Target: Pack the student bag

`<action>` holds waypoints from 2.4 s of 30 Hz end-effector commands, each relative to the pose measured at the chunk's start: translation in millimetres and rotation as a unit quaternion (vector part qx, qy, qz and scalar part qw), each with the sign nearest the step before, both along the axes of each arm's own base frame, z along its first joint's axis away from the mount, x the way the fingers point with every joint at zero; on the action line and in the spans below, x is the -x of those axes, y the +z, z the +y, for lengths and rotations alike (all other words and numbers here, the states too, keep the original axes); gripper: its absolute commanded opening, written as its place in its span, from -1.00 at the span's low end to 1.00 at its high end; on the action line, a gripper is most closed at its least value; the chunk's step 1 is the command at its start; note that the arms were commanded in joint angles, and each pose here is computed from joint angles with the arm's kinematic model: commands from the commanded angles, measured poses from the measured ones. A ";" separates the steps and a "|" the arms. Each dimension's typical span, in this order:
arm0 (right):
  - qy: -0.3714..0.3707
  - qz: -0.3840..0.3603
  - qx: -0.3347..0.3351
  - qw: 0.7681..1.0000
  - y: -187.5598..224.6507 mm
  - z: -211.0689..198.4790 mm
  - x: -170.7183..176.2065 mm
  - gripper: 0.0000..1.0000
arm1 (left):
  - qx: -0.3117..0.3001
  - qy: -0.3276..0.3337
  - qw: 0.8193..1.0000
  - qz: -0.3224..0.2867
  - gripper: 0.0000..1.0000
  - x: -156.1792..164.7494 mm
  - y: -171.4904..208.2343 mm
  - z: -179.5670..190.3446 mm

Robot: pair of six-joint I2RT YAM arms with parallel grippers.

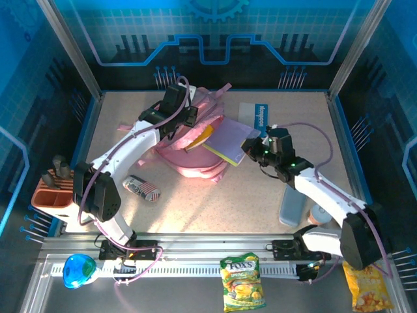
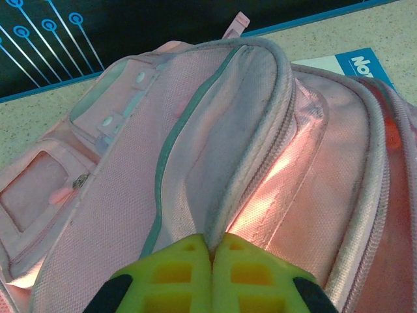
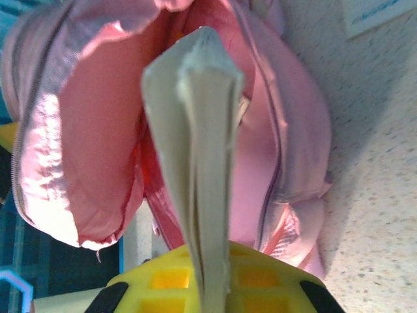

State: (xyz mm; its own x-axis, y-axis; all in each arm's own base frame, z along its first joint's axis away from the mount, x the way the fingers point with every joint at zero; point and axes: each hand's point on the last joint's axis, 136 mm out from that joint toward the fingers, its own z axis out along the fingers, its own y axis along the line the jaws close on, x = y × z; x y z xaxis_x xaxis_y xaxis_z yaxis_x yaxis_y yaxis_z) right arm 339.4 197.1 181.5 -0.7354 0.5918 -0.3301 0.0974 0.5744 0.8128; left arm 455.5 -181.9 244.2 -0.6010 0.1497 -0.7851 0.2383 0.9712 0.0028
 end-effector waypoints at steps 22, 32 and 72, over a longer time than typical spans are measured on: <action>-0.043 0.106 -0.046 0.992 -68.5 123.8 -112.2 -0.99 | 0.083 0.009 0.994 -0.072 -1.00 9.7 70.6 -2.4; 0.008 0.128 -0.045 0.991 -81.7 150.5 -109.5 -0.10 | 0.108 0.032 0.992 -0.062 -1.00 4.3 65.8 9.8; -0.011 0.164 0.151 0.975 -108.3 -40.0 -200.1 0.64 | 0.224 0.007 0.971 0.081 0.98 84.5 -43.5 12.6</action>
